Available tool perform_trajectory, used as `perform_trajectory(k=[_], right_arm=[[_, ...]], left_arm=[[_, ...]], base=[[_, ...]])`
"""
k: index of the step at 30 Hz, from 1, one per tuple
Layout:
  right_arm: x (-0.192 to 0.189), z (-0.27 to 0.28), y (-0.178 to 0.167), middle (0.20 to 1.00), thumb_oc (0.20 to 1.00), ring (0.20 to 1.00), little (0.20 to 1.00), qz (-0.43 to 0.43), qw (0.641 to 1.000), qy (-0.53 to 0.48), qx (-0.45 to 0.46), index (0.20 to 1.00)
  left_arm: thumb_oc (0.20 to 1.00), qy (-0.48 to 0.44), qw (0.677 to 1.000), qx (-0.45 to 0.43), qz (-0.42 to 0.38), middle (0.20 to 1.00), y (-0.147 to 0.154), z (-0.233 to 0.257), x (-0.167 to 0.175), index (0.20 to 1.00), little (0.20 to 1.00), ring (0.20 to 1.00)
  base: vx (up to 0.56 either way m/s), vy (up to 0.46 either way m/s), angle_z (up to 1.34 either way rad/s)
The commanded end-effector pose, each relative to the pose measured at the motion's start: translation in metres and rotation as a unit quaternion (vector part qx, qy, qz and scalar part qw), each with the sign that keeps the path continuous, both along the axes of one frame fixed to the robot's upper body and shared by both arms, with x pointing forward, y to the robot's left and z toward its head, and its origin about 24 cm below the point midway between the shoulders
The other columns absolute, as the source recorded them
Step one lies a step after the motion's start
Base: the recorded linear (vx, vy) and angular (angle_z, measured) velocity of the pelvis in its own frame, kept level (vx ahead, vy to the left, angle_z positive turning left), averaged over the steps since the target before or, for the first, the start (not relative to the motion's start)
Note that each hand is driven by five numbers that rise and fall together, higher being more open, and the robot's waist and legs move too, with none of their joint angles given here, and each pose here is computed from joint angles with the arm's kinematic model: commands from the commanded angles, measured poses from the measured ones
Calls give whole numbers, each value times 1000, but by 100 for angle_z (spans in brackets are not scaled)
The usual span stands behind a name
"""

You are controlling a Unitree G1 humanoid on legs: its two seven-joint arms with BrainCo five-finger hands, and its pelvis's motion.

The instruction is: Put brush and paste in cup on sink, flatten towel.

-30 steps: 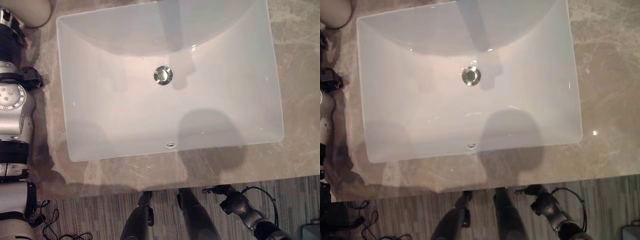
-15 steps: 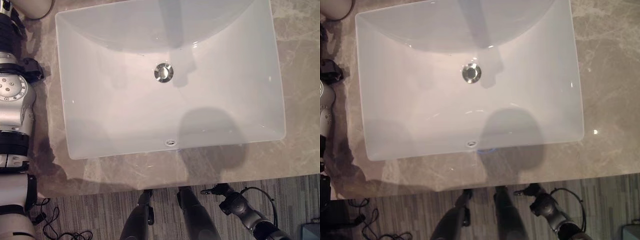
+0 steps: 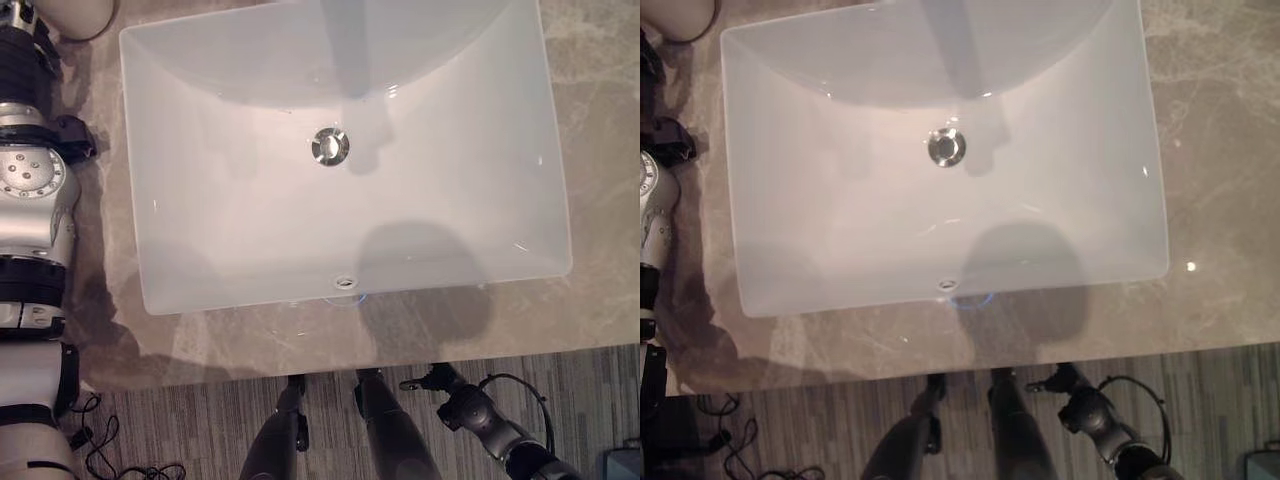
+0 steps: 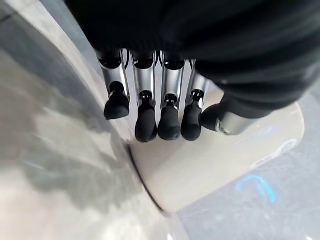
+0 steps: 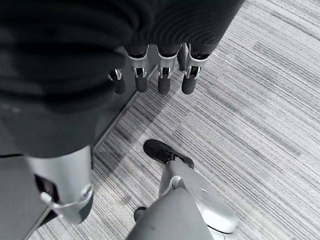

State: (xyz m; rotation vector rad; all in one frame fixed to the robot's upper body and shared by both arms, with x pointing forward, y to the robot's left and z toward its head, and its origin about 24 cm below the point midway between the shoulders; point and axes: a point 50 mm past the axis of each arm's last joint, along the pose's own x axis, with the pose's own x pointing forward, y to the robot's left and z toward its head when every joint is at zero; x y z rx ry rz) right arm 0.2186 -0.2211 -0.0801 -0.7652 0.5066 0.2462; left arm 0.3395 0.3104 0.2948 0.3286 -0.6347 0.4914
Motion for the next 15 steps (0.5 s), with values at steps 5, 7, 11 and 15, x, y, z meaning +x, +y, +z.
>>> perform_trajectory(k=[5, 7, 11, 15], right_arm=[[-2, 3, -12, 1000, 1000, 1000, 1000, -15, 1000, -5, -9, 1000], [-5, 1, -13, 1000, 1000, 1000, 1000, -10, 1000, 3, -13, 1000], [-12, -5, -15, 1000, 1000, 1000, 1000, -6, 1000, 20, -21, 1000], [-16, -7, -17, 1000, 1000, 1000, 1000, -8, 999, 28, -24, 1000]], left_arm=[[200, 167, 986, 18, -5, 200, -6, -107, 0, 200, 200, 200], [200, 172, 985, 20, 2, 200, 1, -110, -5, 200, 200, 200], [200, 176, 984, 17, 14, 200, 11, -116, -14, 200, 200, 200], [200, 179, 983, 17, 29, 200, 19, -121, -24, 200, 200, 200]], base=[[-25, 9, 0], [-43, 18, 2], [0, 0, 0], [0, 0, 0]])
